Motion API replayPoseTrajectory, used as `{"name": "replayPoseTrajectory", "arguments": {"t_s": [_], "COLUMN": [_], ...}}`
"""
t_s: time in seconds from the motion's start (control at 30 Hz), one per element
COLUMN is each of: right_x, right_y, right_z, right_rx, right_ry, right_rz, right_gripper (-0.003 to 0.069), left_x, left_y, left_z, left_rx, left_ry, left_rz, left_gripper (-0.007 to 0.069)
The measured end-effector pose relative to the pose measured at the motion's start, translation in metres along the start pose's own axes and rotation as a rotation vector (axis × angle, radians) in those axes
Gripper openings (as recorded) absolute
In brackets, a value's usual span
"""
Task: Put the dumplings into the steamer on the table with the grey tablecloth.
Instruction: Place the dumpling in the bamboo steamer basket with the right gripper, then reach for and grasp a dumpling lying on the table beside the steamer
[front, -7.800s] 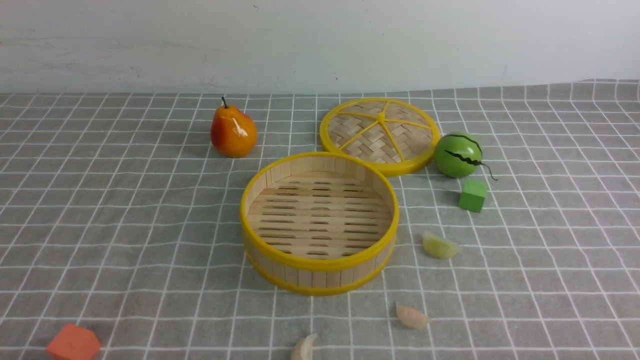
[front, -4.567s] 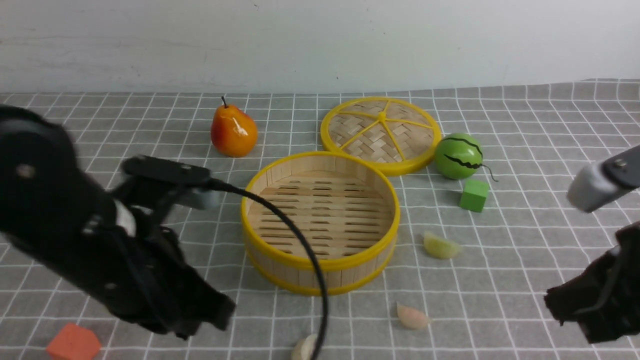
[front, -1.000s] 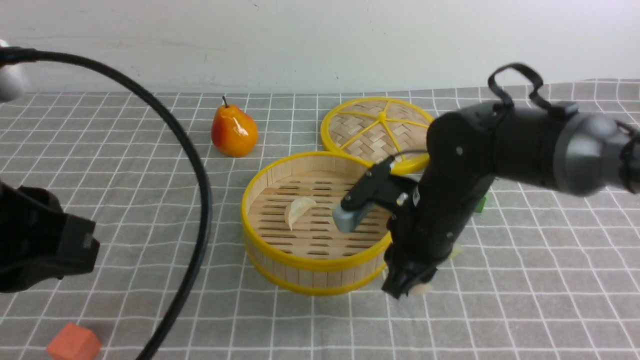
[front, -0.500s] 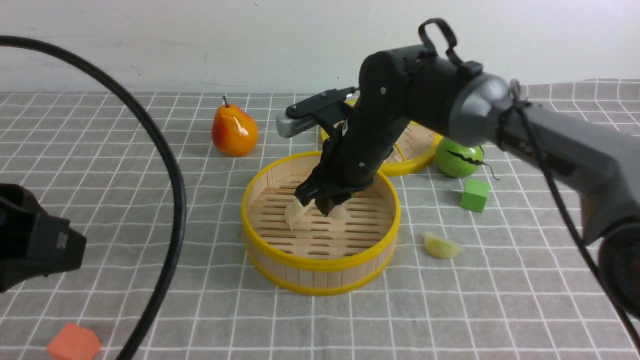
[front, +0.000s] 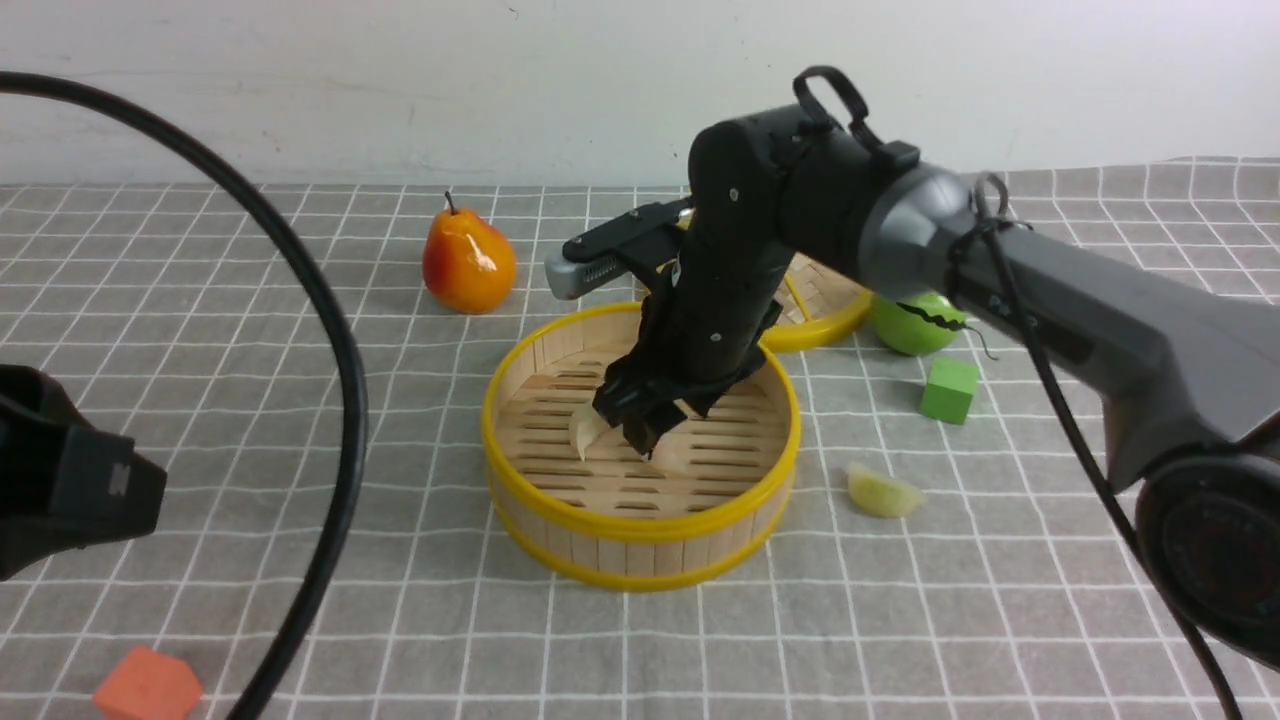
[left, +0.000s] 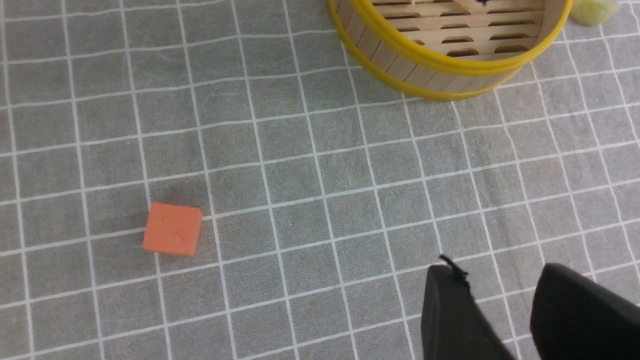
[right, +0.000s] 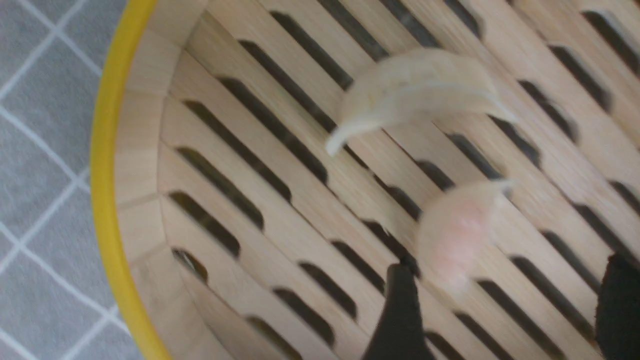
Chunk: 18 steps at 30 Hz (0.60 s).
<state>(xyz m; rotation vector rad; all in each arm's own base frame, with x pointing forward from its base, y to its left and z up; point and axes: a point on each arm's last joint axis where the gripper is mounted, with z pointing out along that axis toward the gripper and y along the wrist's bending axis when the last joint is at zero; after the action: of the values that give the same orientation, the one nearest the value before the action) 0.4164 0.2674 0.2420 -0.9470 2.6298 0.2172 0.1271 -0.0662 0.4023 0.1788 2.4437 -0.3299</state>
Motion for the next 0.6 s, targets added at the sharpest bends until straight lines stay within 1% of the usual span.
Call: {"name": "replayPoseTrajectory", "arguments": {"t_s": [0.07,0.1,0.17,0.2,0.27,0.3,0.33,0.37,0.4,0.43,0.5,0.6], "right_x": [0.0,0.0,0.007,0.01,0.024,0.034,0.036,0.051,0.06,0.062,0.081,0.09], "right_y": [-0.008,-0.009,-0.03,-0.037,-0.062,-0.073,-0.076,-0.092,-0.102,-0.103,-0.11,-0.11], "right_z": [-0.022,-0.022,-0.052,-0.056,-0.066,-0.063,-0.062,-0.053,-0.047,-0.046,-0.028,-0.014], "right_rx": [0.046,0.05,0.094,0.1,0.102,0.086,0.083,0.056,0.03,0.025,-0.042,-0.067], "right_ry": [-0.005,-0.004,-0.026,-0.026,-0.01,0.017,0.023,0.069,0.095,0.1,0.16,0.159], "right_rz": [-0.029,-0.029,-0.01,0.001,0.047,0.058,0.06,0.071,0.073,0.08,0.06,0.018], "right_gripper": [0.05,0.05,0.05,0.0499,0.0494,0.0491,0.049,0.0486,0.0484,0.0483,0.0478,0.0477], "left_x": [0.0,0.0,0.0,0.0,0.0,0.0,0.0,0.0,0.0,0.0,0.0,-0.001], "left_y": [0.0,0.0,0.0,0.0,0.0,0.0,0.0,0.0,0.0,0.0,0.0,0.0], "left_z": [0.0,0.0,0.0,0.0,0.0,0.0,0.0,0.0,0.0,0.0,0.0,0.001], "left_rx": [-0.002,-0.002,-0.002,-0.003,-0.004,-0.004,-0.004,-0.004,-0.004,-0.004,-0.004,-0.004], "left_ry": [-0.001,-0.001,-0.001,-0.001,-0.001,-0.001,-0.001,-0.001,-0.001,-0.001,-0.001,0.0], "left_rz": [0.001,0.001,0.001,0.001,0.002,0.002,0.002,0.002,0.002,0.002,0.002,0.002], "left_gripper": [0.0237,0.0237,0.0237,0.0237,0.0237,0.0237,0.0237,0.0237,0.0237,0.0237,0.0237,0.0237]}}
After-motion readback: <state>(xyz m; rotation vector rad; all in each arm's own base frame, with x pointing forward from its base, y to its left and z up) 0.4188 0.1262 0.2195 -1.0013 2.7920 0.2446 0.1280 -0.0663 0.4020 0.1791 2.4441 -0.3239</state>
